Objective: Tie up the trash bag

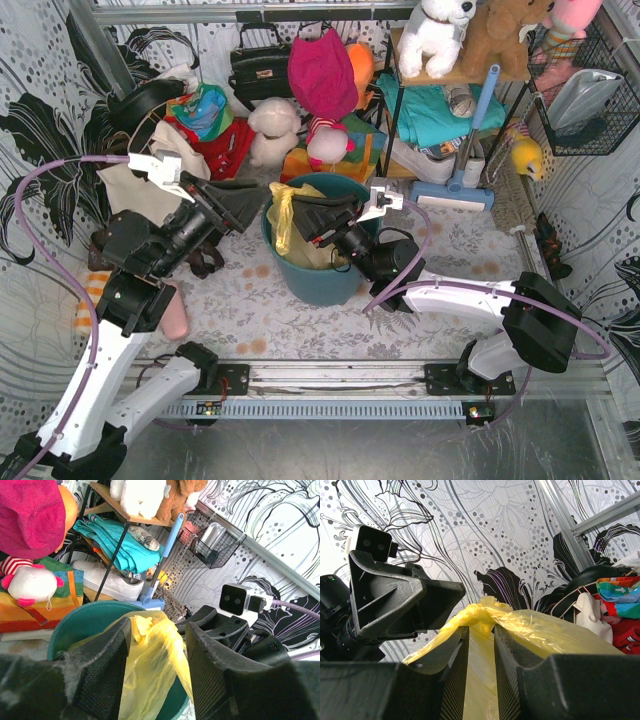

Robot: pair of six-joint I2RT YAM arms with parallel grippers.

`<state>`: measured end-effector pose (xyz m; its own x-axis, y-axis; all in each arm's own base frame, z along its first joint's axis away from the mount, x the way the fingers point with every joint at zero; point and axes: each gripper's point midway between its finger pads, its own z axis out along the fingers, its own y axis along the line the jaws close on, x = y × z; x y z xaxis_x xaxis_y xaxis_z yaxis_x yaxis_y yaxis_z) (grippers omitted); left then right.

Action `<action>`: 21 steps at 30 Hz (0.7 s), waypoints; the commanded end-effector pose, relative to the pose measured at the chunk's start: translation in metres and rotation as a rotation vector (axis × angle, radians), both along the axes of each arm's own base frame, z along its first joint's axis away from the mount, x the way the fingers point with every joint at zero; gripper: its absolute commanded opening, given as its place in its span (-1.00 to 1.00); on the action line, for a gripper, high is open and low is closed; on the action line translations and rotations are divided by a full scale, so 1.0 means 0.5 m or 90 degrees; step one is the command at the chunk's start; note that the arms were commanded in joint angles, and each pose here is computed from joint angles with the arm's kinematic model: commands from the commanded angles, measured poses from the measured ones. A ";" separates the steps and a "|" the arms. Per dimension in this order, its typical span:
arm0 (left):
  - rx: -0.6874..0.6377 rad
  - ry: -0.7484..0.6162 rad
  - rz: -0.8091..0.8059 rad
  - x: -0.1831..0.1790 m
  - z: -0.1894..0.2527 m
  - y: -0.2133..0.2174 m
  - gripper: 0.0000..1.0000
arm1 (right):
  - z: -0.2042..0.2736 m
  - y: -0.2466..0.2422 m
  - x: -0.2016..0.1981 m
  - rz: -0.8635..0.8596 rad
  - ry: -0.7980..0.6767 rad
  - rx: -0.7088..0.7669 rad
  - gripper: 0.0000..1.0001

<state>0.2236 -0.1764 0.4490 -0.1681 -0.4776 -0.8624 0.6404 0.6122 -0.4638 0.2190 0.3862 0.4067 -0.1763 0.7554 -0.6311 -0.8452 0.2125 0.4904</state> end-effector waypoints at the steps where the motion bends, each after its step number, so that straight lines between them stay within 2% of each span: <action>1: -0.026 0.033 0.016 0.015 -0.017 0.002 0.15 | 0.045 -0.019 -0.022 0.010 -0.031 0.035 -0.47; 8: -0.067 0.067 -0.014 0.029 -0.044 -0.022 0.07 | 0.045 -0.016 -0.024 0.014 -0.031 0.035 -0.48; 11: -0.076 0.060 -0.018 0.032 -0.038 -0.026 -0.05 | 0.046 -0.016 -0.023 0.014 -0.031 0.035 -0.49; 15: -0.092 0.049 -0.050 0.031 -0.030 -0.042 -0.07 | 0.043 -0.016 -0.023 0.014 -0.029 0.034 -0.50; 16: -0.092 0.049 -0.060 0.032 -0.031 -0.048 -0.14 | 0.042 -0.015 -0.023 0.014 -0.029 0.033 -0.50; 21: -0.089 0.052 -0.070 0.038 -0.034 -0.057 -0.77 | 0.046 -0.023 -0.027 0.012 -0.033 0.032 -0.50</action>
<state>0.2470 -0.2000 0.4152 -0.3236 -0.5512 -0.7691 0.5989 0.5100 -0.6175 0.2185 0.3864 0.4068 -0.1772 0.7543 -0.6322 -0.8466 0.2107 0.4887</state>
